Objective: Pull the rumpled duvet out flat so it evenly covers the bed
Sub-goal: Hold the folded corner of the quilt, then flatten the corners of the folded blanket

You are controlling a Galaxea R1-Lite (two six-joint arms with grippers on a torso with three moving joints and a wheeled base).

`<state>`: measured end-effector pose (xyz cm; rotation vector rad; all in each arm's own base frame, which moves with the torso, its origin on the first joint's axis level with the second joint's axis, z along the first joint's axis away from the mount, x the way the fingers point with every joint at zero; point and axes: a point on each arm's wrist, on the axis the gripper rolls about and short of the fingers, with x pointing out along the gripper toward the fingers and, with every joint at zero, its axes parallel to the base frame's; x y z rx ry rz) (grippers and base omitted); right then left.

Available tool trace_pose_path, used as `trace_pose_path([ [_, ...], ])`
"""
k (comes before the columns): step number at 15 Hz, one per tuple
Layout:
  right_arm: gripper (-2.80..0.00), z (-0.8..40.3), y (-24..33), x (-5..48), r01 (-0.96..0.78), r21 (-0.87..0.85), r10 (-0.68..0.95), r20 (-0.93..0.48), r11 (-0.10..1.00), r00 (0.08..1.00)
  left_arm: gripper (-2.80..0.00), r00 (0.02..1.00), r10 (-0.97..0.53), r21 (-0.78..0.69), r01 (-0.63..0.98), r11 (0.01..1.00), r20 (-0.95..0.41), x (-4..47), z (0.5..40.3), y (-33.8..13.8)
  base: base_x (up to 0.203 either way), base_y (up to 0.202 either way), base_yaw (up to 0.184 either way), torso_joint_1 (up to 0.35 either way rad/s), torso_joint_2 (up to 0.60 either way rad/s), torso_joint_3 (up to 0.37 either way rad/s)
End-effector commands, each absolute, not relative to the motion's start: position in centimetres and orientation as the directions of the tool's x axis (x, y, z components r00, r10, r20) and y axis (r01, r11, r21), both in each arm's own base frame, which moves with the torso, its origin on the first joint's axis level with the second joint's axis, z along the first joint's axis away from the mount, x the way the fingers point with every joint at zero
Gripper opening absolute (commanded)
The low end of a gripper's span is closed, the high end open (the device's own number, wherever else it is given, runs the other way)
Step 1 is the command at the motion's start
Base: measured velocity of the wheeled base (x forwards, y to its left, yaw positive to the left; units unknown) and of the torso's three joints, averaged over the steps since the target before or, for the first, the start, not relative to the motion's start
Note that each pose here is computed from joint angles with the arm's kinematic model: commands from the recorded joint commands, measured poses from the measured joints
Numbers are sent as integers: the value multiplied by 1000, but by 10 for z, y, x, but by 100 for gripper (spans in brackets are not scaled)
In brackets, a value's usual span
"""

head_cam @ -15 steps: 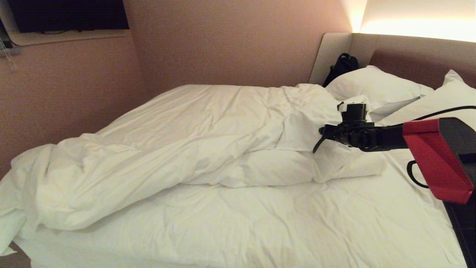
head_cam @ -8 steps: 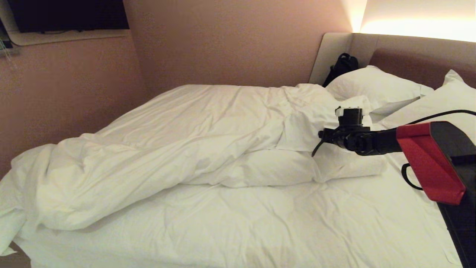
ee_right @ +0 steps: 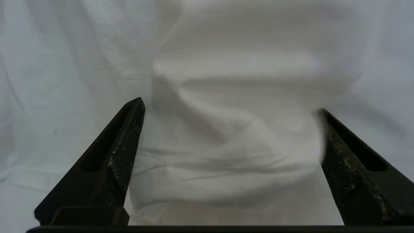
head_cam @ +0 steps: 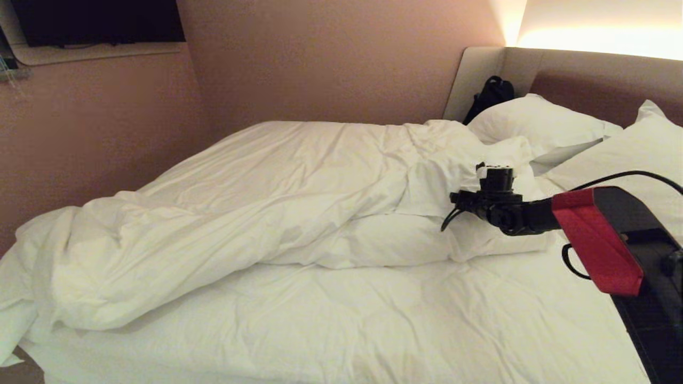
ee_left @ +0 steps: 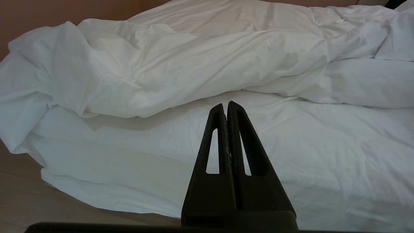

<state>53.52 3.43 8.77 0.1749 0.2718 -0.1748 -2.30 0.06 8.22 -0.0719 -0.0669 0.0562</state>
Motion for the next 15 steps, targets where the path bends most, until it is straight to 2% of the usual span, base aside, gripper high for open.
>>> trace_pose_path([
  [1,0,77,35,539,174,159,-127,-270,972,954,-280,996,60,-75,-55,996,65,-23,82,1,0,0,0,0,0,0],
  [4,0,68,35,540,175,155,-126,-284,972,950,-280,996,60,-75,-55,996,64,-23,82,1,0,0,0,0,0,0],
  [5,-280,64,35,541,176,153,-127,-288,972,949,-280,996,60,-75,-55,996,64,-23,82,1,0,0,0,0,0,0],
  [15,-280,71,35,541,171,162,-128,-247,972,961,-280,996,60,-75,-55,996,66,-23,82,1,0,0,0,0,0,0],
])
